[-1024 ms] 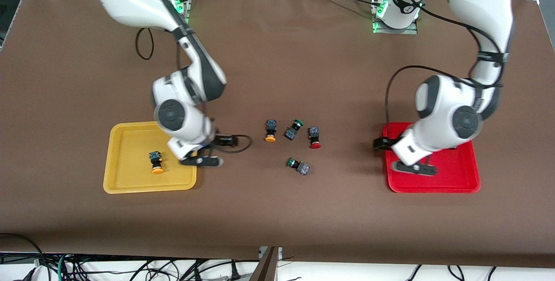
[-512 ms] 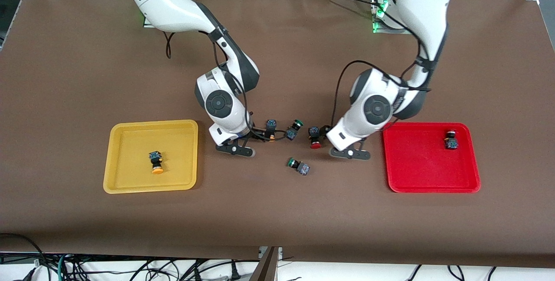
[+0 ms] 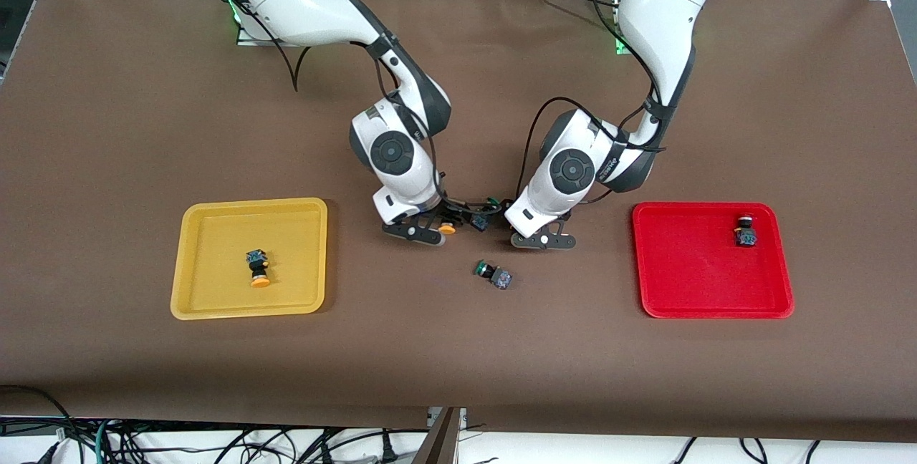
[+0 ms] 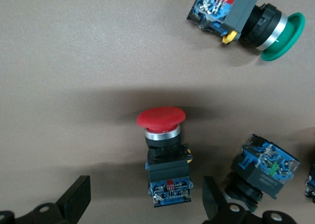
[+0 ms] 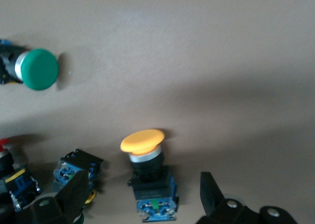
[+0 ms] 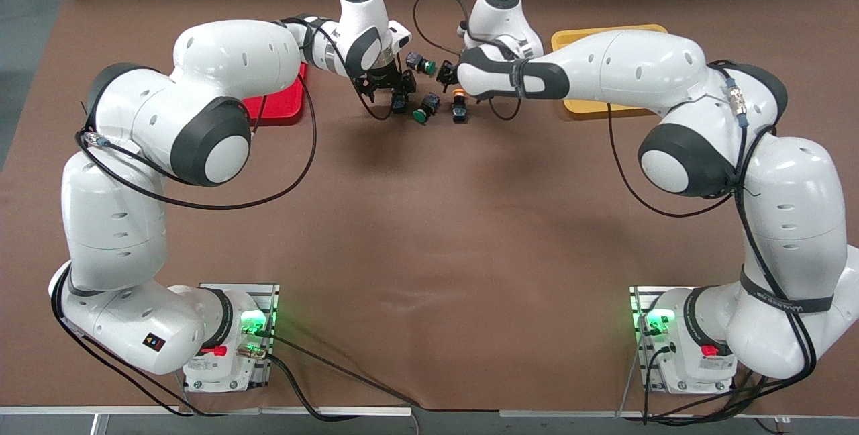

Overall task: Place red and yellow buttons in trays
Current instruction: 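Grasp the red button with the left gripper while the right grasps yellow, then carry the red button to the red tray while the right carries yellow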

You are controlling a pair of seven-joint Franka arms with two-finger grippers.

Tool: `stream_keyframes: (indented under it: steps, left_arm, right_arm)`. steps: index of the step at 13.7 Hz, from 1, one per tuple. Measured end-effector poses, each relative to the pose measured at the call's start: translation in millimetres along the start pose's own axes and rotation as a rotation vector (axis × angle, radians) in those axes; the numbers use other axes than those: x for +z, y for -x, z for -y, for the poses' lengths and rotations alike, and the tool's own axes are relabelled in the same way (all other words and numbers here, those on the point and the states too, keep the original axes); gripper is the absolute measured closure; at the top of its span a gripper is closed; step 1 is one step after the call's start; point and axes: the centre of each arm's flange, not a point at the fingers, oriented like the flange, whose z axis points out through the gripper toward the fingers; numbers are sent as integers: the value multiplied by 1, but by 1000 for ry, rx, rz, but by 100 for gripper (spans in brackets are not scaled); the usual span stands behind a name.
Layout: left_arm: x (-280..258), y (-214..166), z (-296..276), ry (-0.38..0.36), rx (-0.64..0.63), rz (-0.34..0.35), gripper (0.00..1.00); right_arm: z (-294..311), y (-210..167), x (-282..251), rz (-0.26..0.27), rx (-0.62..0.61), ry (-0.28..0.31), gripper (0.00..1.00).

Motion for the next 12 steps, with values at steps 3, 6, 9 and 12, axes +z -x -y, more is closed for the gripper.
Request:
stream_keyframes:
  steps: [3, 6, 9, 12]
  left_arm:
    - [10, 0, -4, 7, 2, -21, 0]
    - [21, 4, -11, 8, -8, -26, 4]
    - [21, 4, -11, 7, -10, -27, 36]
    - [19, 2, -9, 7, -17, -31, 59]
  right_arm:
    - [2, 16, 19, 12, -18, 16, 3]
    - [-7, 16, 26, 16, -16, 37, 20]
    - [-11, 13, 26, 13, -16, 44, 51]
    - [-20, -1, 19, 16, -54, 59, 59]
